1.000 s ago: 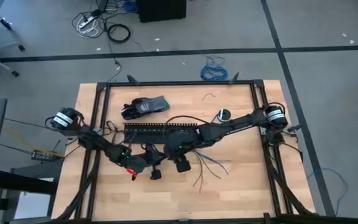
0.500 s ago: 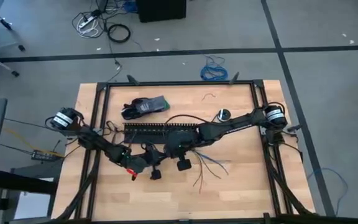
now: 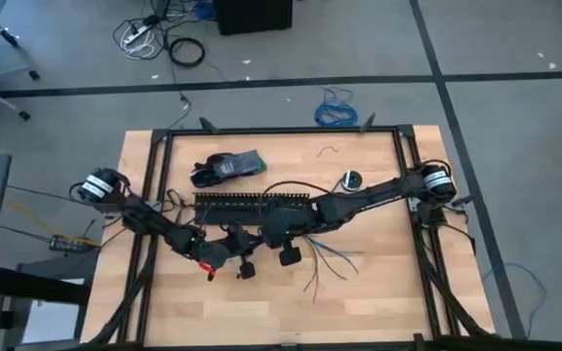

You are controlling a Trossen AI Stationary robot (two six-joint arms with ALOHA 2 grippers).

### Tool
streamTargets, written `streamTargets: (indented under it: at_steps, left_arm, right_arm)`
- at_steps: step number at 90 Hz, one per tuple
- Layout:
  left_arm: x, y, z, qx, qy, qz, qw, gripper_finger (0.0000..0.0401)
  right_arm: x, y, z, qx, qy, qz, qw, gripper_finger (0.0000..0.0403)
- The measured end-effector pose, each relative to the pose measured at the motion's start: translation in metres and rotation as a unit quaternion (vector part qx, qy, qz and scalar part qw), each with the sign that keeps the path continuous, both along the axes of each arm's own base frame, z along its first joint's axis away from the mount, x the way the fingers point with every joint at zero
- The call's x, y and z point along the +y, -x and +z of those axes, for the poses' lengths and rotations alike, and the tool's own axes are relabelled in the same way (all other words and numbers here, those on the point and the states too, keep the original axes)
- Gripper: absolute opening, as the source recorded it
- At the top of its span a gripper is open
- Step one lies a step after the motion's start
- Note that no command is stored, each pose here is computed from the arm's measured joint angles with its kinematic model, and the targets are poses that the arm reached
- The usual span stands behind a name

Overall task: Ziptie cables
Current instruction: Wrap the black zip tie on the cables

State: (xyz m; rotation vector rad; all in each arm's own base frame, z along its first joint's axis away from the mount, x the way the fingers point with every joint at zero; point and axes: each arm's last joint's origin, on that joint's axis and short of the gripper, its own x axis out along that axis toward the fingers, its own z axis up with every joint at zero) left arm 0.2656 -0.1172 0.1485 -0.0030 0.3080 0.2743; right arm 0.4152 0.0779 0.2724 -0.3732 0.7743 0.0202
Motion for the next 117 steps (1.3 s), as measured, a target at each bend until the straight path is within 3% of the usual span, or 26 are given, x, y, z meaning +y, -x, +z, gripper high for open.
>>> streamTargets:
  at_steps: [18, 48, 64, 88, 117]
  left_arm:
    - [-0.001, -0.001, 0.002, -0.010, -0.003, -0.006, 1.000, 0.0000]
    - [-0.001, -0.001, 0.004, -0.021, -0.005, -0.008, 1.000, 0.0004]
    - [-0.002, 0.000, -0.002, 0.006, -0.040, -0.029, 0.999, 0.0032]
    - [-0.001, 0.000, -0.002, 0.004, -0.030, -0.017, 0.999, 0.0086]
    - [0.000, 0.000, 0.000, 0.000, -0.032, -0.001, 0.999, 0.0096]
  right_arm:
    - [0.004, 0.002, 0.004, -0.010, 0.026, -0.011, 1.000, 0.0000]
    - [0.005, 0.005, 0.011, -0.020, 0.016, -0.009, 1.000, 0.0000]
    - [0.004, 0.005, 0.017, -0.037, 0.020, -0.018, 0.999, 0.0000]
    - [0.002, 0.011, 0.029, -0.049, 0.027, -0.024, 0.998, 0.0000]
    - [0.000, 0.021, 0.049, -0.076, 0.021, -0.018, 0.997, 0.0000]
